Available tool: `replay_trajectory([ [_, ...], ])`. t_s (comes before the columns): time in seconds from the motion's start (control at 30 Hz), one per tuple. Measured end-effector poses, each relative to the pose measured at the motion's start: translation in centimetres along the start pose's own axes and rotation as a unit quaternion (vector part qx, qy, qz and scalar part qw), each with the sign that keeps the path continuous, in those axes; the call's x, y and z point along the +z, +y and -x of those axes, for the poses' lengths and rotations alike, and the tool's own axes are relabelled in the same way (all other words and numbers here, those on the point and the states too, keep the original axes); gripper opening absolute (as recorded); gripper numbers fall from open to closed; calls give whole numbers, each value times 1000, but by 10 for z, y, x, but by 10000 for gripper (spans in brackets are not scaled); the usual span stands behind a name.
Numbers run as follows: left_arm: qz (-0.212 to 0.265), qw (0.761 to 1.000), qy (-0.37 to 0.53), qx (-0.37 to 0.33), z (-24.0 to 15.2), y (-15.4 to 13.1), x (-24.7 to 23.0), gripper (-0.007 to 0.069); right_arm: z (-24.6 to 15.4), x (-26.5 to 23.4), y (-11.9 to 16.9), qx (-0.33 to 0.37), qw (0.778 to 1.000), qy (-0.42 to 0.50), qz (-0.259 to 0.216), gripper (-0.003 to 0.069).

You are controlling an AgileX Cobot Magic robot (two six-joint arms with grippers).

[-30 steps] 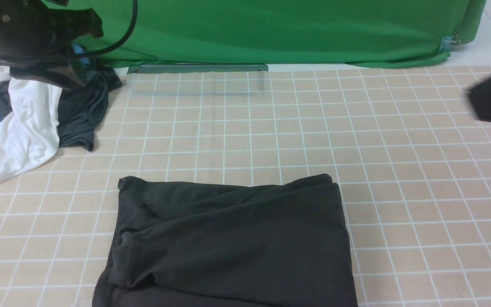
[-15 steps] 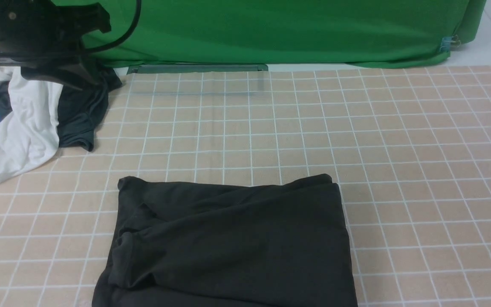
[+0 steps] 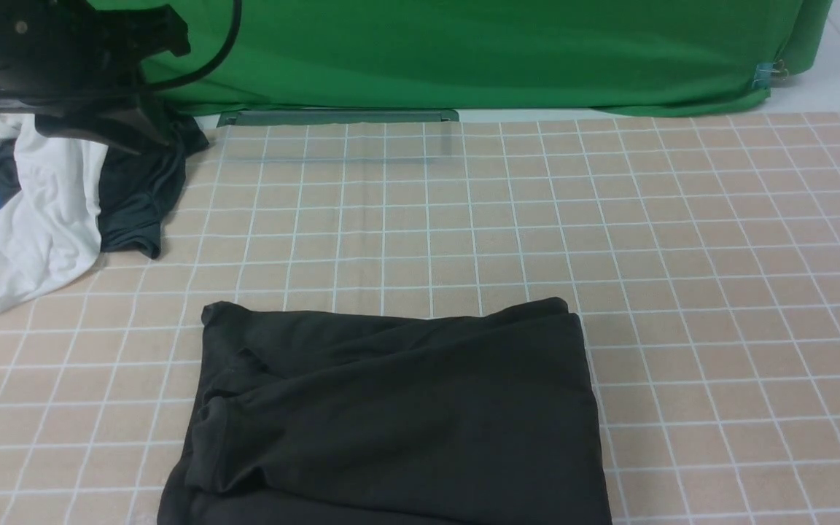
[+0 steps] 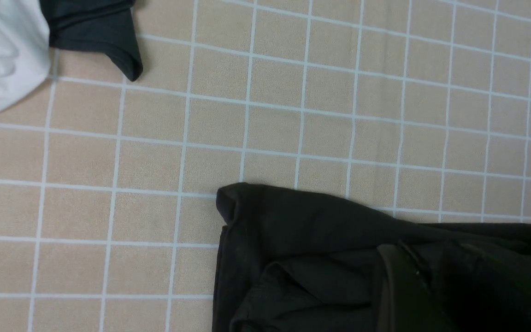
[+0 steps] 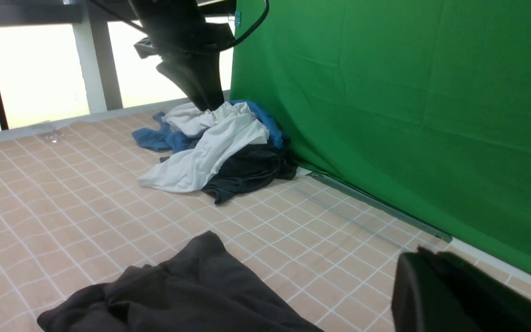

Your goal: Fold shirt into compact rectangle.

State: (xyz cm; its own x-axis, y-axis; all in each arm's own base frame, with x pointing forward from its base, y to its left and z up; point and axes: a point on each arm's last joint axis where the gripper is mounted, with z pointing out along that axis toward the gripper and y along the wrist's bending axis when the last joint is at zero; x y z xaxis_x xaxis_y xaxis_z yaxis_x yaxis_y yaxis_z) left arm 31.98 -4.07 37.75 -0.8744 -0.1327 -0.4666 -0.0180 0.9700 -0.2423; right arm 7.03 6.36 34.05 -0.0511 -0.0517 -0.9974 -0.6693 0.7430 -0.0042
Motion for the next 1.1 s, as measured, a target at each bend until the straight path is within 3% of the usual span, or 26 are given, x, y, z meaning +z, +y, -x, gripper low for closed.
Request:
replay_trajectory([
  [0.43, -21, 999, -45, -4, 8, -4, 0, 108, 1, -9, -2, 2, 1000, -23, -11, 75],
  [0.57, -20, 999, -40, -4, 7, -4, 0, 108, -15, -20, -16, 1, 992, -70, -103, 84],
  [0.7, -24, 999, -38, -6, 7, -4, 0, 108, -58, -30, -28, 2, 975, -59, -215, 92],
  [0.8, -27, 999, -37, -8, 7, -5, 0, 108, -78, -33, -32, 4, 970, -49, -236, 95],
  [0.83, -29, 999, -37, -8, 7, -5, 0, 108, -90, -34, -34, 12, 961, -34, -275, 98],
  [0.93, -29, 999, -37, -9, 7, -5, 0, 108, -110, -35, -37, 16, 952, -18, -306, 103],
  [1.1, -29, 999, -37, -8, 7, -5, 0, 108, -131, -36, -37, 21, 950, -6, -313, 108],
])
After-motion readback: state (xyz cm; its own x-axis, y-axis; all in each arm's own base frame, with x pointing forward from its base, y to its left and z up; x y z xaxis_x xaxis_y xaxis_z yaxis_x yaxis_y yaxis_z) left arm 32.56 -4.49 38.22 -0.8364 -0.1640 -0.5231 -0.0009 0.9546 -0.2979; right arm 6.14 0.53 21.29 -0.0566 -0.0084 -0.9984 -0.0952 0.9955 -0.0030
